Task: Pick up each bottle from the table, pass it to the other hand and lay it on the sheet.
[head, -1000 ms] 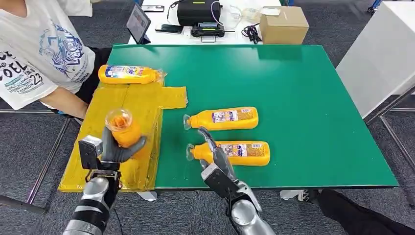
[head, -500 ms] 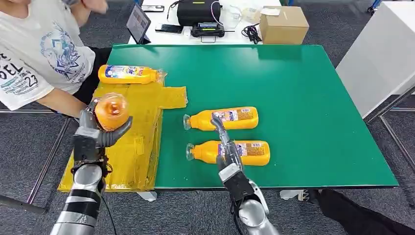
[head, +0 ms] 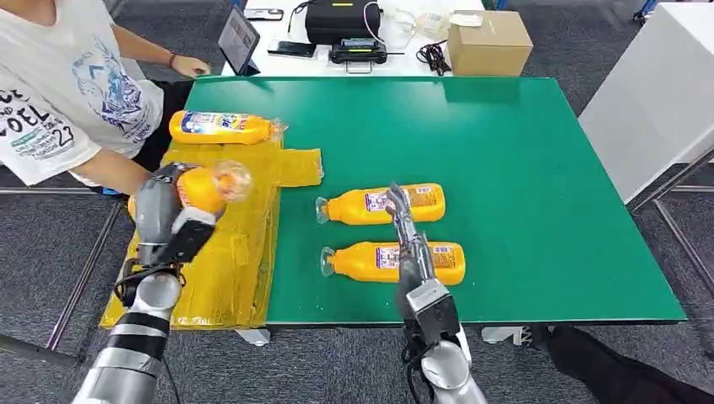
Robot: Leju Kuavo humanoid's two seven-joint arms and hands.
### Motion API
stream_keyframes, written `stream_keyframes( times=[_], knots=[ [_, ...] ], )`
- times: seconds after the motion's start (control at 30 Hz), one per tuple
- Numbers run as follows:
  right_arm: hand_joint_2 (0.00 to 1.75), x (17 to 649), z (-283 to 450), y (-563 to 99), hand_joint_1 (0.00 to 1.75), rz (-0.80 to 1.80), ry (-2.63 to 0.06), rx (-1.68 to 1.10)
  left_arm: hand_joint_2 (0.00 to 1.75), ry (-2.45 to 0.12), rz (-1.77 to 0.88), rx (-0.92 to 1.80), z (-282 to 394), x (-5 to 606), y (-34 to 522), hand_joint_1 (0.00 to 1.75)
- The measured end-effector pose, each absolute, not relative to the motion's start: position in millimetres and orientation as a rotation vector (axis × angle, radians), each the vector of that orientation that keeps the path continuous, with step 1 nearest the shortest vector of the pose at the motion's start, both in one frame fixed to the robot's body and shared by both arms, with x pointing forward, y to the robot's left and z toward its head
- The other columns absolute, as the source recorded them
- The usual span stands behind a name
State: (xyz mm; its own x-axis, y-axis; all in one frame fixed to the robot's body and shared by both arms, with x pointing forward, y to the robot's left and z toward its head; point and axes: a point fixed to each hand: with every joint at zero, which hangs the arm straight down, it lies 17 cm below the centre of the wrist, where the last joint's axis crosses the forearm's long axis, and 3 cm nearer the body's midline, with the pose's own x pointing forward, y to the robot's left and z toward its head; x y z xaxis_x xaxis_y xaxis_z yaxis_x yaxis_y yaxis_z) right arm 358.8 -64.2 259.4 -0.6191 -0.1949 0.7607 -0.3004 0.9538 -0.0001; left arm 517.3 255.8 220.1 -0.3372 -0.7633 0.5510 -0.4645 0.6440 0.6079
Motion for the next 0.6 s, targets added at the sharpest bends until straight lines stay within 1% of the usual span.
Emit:
stream_keyframes(
  times=[0.13,0.3,0.5,0.6],
  knots=[
    [0.0,351.1,277.9,-72.3,0.0,0.136,-2.322,0.335,1.75,-1.845,-0.657,1.11,183.1,529.9,256.7,1.75],
    [0.0,338.7,307.5,-76.0,0.0,0.126,-2.407,0.302,1.75,-1.638,-0.885,1.212,130.8,538.7,262.5,1.75],
    [0.0,338.6,304.5,-69.9,0.0,0.142,-2.383,0.315,1.75,-1.461,-1.056,1.177,75.2,536.8,271.5,1.75],
    [0.0,338.7,302.1,-67.8,0.0,0.148,-2.375,0.321,1.75,-1.436,-1.074,1.168,69.2,538.8,274.7,1.75]
  ],
)
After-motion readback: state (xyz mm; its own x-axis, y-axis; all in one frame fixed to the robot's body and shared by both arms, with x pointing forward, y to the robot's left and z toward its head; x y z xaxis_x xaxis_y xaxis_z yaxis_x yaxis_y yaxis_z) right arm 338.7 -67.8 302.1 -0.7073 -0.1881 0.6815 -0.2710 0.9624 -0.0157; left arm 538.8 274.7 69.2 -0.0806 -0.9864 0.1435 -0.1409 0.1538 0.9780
